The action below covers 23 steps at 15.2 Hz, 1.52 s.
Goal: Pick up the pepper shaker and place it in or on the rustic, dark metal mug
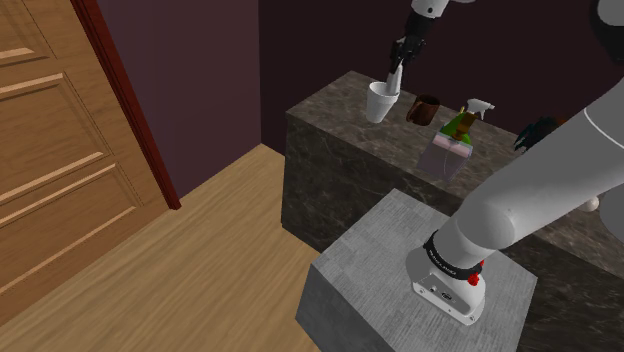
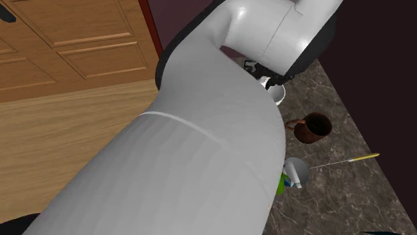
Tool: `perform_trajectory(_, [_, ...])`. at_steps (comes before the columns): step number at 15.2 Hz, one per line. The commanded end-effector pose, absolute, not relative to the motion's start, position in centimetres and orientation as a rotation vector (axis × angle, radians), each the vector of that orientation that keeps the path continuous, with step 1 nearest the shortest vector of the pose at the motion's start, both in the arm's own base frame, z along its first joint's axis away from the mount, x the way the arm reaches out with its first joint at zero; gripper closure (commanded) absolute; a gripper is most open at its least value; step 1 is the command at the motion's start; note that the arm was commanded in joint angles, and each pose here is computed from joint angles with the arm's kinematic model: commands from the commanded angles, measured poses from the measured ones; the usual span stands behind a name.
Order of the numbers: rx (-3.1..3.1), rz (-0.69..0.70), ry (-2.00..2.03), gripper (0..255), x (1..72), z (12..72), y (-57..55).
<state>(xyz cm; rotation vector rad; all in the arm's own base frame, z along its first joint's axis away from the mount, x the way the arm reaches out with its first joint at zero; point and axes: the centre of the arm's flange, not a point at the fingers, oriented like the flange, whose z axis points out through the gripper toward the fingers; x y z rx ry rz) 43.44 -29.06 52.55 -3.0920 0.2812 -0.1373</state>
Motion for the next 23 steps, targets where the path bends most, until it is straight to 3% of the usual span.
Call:
perform_trajectory(1, [-3.092,-0.138,0.279,255,42.8,52.7,-31.5])
perform_trajectory(17, [-3.092,-0.138,0.279,255,36.8,54.2,-51.9])
perform_trajectory(23, [-3.092,-0.138,0.279,255,36.8,51.1,-51.9])
